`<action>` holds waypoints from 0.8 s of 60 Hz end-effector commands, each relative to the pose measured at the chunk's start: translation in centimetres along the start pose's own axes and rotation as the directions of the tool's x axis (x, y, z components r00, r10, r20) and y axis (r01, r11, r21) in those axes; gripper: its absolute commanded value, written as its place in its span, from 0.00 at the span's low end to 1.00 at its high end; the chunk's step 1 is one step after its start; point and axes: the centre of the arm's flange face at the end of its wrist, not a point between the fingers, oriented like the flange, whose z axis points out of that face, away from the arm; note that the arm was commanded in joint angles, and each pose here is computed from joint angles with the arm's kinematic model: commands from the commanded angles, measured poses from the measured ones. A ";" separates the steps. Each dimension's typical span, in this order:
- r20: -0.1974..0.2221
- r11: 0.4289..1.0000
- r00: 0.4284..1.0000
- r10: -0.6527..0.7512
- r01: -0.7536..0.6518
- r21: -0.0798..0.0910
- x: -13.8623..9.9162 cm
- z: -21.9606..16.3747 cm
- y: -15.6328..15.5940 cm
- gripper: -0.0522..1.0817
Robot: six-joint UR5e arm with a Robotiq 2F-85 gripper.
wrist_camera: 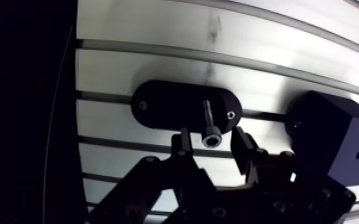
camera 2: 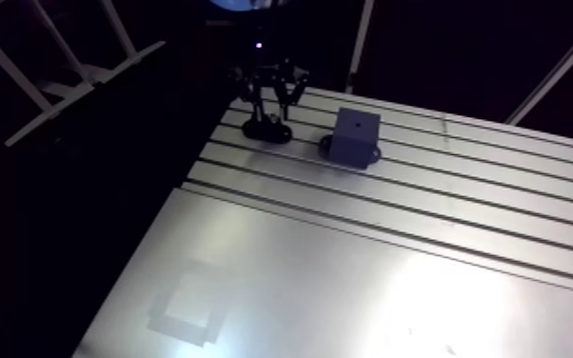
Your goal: Pick up the M10 bolt and insert it into the hole until fully seated.
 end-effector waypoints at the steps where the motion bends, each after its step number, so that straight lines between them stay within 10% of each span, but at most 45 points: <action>1: 0.000 1.000 1.000 -0.001 0.001 0.000 0.1 0.1 0.0 0.53; 48: -0.002 1.000 1.000 -0.001 0.001 0.000 0.2 0.0 0.0 0.62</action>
